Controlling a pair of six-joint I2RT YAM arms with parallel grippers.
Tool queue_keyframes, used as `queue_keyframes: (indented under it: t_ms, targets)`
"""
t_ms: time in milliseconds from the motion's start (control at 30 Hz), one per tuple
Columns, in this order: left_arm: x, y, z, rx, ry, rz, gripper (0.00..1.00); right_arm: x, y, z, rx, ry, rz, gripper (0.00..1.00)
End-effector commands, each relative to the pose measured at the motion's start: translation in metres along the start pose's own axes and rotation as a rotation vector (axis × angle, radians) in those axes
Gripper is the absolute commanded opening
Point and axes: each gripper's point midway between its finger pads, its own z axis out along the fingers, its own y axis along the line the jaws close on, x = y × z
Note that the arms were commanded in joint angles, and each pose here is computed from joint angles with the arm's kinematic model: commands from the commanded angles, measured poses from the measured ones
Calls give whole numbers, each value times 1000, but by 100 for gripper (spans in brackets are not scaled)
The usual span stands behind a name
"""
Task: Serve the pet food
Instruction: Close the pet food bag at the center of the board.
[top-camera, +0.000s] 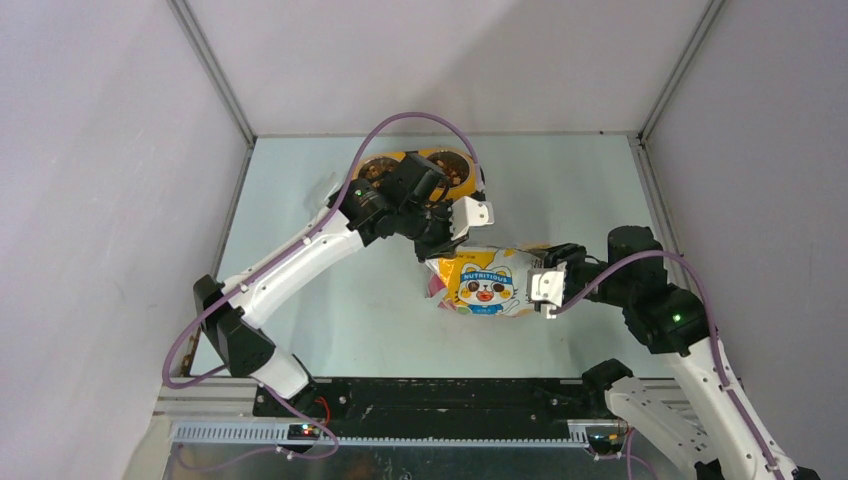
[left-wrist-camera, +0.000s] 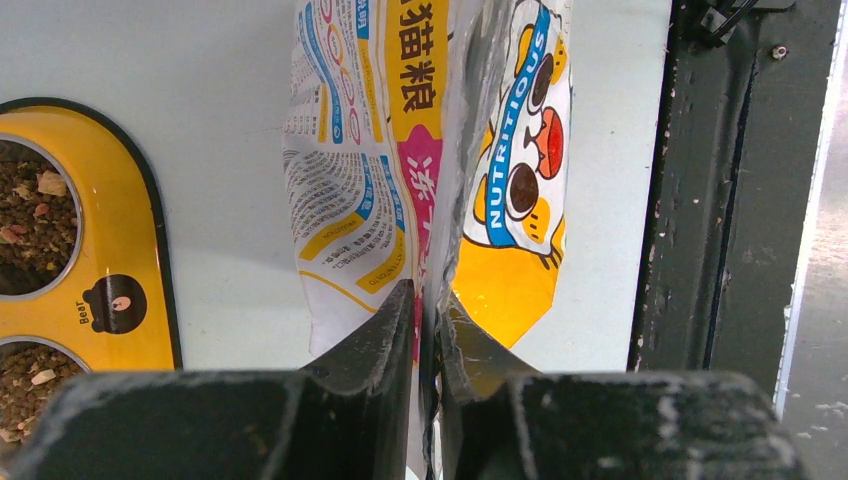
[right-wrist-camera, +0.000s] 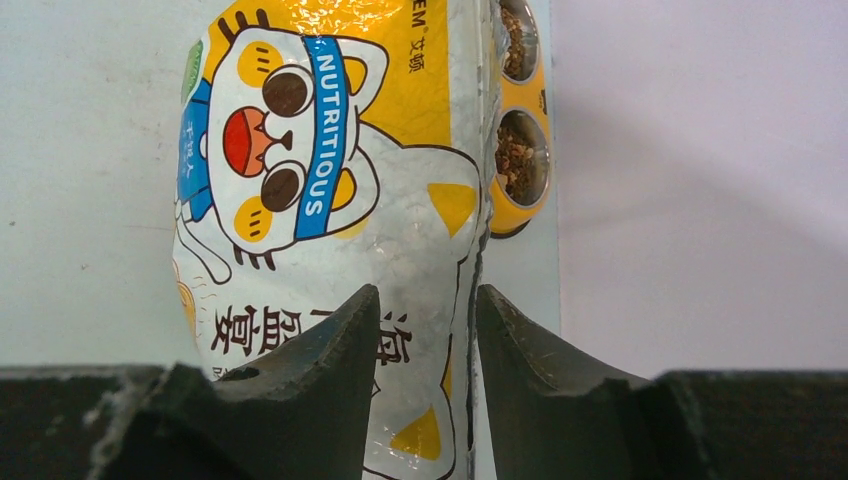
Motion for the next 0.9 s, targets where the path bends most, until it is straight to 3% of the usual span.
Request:
queue_keyframes:
  t_ms: [0, 500, 633, 667, 867]
  targets:
    - [-3, 6, -17, -44, -28, 22, 18, 6, -1, 1, 22, 23, -25, 43]
    - [-5, 6, -16, -35, -33, 22, 18, 17, 0, 7, 38, 66, -49, 24]
    - [-5, 7, -15, -36, -33, 20, 18, 23, 2, 10, 38, 97, -69, 9]
    - [-5, 7, -16, -37, -33, 21, 18, 25, 1, 10, 44, 112, -74, 1]
    - [-6, 7, -20, -45, -27, 37, 15, 23, -8, 14, 62, 110, 24, 0]
